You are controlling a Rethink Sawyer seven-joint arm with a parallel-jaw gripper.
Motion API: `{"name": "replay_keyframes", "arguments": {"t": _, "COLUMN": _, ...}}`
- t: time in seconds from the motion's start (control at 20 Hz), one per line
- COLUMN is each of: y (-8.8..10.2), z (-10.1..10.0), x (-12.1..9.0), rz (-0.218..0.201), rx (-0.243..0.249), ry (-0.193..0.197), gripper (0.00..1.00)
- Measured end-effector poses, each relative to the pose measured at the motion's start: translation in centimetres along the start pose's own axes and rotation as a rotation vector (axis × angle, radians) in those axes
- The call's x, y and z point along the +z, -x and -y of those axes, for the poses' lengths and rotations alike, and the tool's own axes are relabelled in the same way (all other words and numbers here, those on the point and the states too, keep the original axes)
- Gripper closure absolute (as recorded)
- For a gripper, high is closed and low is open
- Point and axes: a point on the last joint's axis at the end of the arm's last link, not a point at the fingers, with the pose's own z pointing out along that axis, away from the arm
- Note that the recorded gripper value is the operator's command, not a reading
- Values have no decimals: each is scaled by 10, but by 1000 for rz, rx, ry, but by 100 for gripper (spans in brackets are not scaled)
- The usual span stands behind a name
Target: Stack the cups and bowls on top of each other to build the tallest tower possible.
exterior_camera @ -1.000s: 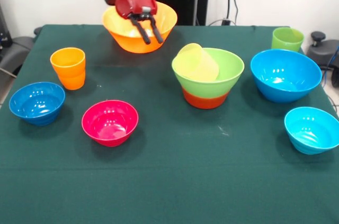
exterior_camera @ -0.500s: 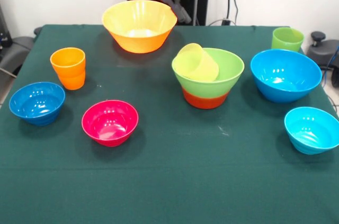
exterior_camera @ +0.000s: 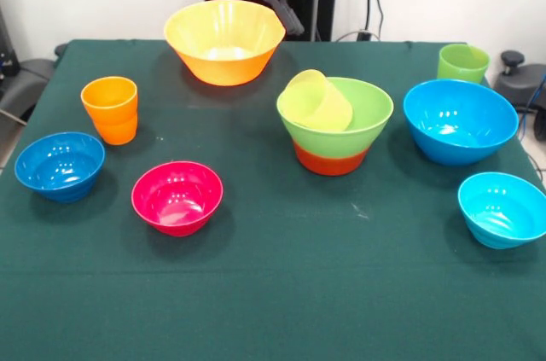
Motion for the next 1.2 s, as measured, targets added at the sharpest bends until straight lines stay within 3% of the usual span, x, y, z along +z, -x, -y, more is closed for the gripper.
{"name": "replay_keyframes", "arguments": {"t": 0.3, "y": -2, "z": -10, "x": 5, "rz": -105, "rx": -90, "ry": 72, "gripper": 0}}
{"name": "replay_keyframes", "arguments": {"t": 0.6, "y": -15, "z": -19, "x": 1, "rz": -137, "rx": -206, "ry": 112, "gripper": 0}}
{"name": "replay_keyframes", "arguments": {"t": 1.0, "y": -30, "z": -24, "x": -9, "rz": -184, "rx": -531, "ry": 163, "gripper": 0}}
{"name": "replay_keyframes", "arguments": {"t": 1.1, "y": -33, "z": -21, "x": -12, "rz": -203, "rx": -648, "ry": 169, "gripper": 0}}
{"name": "replay_keyframes", "arguments": {"t": 1.2, "y": -34, "z": -19, "x": -12, "rz": -216, "rx": -707, "ry": 169, "gripper": 0}}
